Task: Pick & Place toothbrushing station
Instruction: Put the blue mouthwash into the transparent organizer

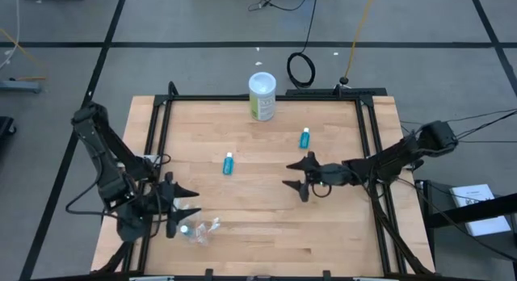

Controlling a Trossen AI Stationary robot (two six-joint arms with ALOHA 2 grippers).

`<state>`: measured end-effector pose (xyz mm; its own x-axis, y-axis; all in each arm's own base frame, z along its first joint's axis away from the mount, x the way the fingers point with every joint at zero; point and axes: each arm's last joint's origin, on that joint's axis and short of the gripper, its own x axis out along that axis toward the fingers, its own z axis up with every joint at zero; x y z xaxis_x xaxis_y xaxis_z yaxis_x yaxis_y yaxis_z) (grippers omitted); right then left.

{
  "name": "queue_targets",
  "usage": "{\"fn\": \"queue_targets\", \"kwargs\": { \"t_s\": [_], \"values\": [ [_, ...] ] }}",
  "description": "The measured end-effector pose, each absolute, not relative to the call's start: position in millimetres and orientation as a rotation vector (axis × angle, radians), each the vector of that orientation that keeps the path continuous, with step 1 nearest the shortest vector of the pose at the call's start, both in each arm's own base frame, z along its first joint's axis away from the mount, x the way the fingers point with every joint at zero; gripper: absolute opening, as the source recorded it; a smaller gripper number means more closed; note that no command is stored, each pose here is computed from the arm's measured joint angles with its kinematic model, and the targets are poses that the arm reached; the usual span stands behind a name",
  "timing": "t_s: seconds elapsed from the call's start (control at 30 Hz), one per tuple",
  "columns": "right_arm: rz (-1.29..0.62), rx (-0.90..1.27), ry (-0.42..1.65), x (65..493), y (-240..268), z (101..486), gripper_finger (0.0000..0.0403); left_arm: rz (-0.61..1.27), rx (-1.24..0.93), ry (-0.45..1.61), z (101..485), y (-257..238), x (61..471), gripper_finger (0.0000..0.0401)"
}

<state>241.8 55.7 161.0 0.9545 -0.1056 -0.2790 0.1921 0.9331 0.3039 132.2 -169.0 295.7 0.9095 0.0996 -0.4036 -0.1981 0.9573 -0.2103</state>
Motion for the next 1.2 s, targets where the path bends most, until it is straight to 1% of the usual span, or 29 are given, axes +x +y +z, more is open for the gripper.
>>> {"fn": "queue_targets", "kwargs": {
  "t_s": [0.07, 0.17, 0.3, 0.37, 0.43, 0.47, 0.67, 0.77, 0.97, 1.1, 1.2],
  "values": [
    [-0.199, 0.318, 0.302, 246, 47, 166, 0.0297, 0.167, -0.239, 0.398, 296, -166, 137, 0.0225],
    [-0.299, 0.288, 0.423, 252, 32, 176, 0.0297, 0.164, -0.218, 0.385, 300, -164, 148, 0.0225],
    [-0.612, 0.284, 0.666, 251, 1, 188, 0.0296, 0.123, -0.238, 0.348, 308, -160, 167, 0.0225],
    [-0.765, 0.322, 0.762, 245, -15, 194, 0.0293, 0.097, -0.253, 0.336, 310, -158, 180, 0.0225],
    [-0.862, 0.391, 0.809, 241, -29, 194, 0.0288, 0.080, -0.254, 0.341, 307, -156, 194, 0.0225],
    [-0.881, 0.434, 0.820, 239, -36, 192, 0.0285, 0.080, -0.250, 0.348, 305, -154, 200, 0.0225],
    [-0.852, 0.580, 0.856, 238, -67, 179, 0.0274, 0.261, -0.267, 0.379, 284, -131, 238, 0.0225],
    [-0.853, 0.599, 0.858, 238, -76, 176, 0.0270, 0.329, -0.267, 0.408, 272, -118, 253, 0.0225],
    [-0.847, 0.562, 0.902, 239, -86, 167, 0.0272, 0.395, -0.280, 0.483, 251, -100, 275, 0.0225],
    [-0.811, 0.549, 0.930, 245, -92, 155, 0.0274, 0.389, -0.289, 0.537, 239, -93, 285, 0.0225],
    [-0.832, 0.567, 0.934, 248, -100, 146, 0.0274, 0.371, -0.303, 0.551, 235, -92, 289, 0.0225]
  ]
}}
